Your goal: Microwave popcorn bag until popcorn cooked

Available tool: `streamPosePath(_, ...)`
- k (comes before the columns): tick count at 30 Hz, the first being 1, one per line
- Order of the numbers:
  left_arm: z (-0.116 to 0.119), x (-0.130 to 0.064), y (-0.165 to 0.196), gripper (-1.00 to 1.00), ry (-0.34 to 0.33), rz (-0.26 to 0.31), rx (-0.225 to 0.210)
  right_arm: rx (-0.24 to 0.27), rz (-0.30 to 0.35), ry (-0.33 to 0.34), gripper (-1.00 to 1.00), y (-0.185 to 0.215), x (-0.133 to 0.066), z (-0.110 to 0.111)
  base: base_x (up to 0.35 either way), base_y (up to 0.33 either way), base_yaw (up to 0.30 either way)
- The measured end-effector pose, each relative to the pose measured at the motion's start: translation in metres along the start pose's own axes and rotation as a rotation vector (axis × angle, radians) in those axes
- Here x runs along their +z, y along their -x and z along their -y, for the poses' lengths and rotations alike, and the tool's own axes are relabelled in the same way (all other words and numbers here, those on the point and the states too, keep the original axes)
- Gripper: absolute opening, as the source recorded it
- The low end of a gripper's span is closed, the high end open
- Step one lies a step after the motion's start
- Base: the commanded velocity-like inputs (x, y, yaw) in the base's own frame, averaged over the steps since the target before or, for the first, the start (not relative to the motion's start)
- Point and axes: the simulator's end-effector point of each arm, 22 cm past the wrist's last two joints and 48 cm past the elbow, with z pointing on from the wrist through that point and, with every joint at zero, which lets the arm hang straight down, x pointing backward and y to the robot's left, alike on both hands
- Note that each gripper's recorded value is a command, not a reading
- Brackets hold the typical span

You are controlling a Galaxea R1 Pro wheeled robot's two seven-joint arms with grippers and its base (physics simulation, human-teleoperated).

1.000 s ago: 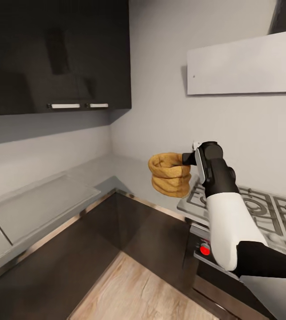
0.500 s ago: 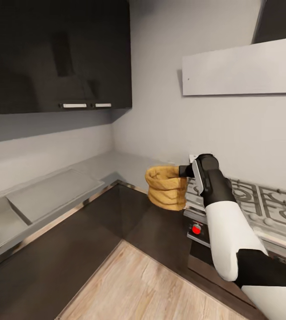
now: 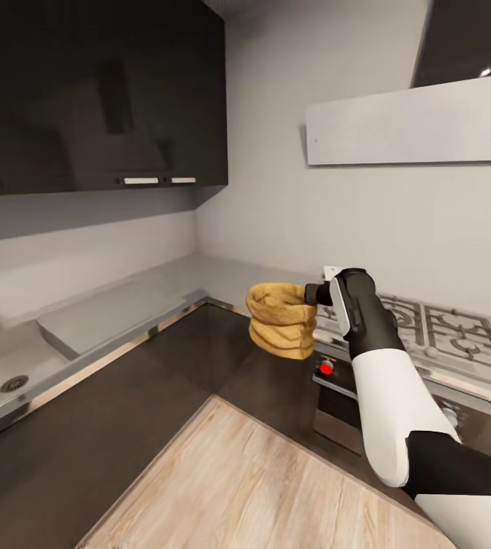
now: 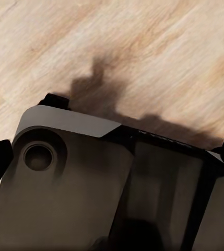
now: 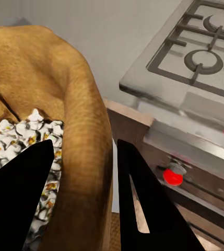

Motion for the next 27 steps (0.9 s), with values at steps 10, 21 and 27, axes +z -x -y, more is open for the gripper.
streamPosePath(10, -0.0011, 0.0000, 0.0004, 1.00, 0.001, 0.001, -0.002, 0.003, 0.005, 0.002, -1.00, 0.0012, 0.0001, 0.0009, -0.347, 0.000, 0.000)
streamPosePath(21, -0.0019, 0.0000, 0.0012, 1.00, 0.002, 0.002, 0.000, 0.003, 0.003, 0.001, -1.00, 0.0006, 0.0001, 0.0014, -0.346, 0.000, 0.000)
streamPosePath(27, -0.0018, 0.0000, 0.0014, 1.00, 0.002, 0.002, 0.000, 0.003, 0.003, -0.004, -1.00, 0.0007, 0.0001, 0.0030, -0.346, 0.000, 0.000)
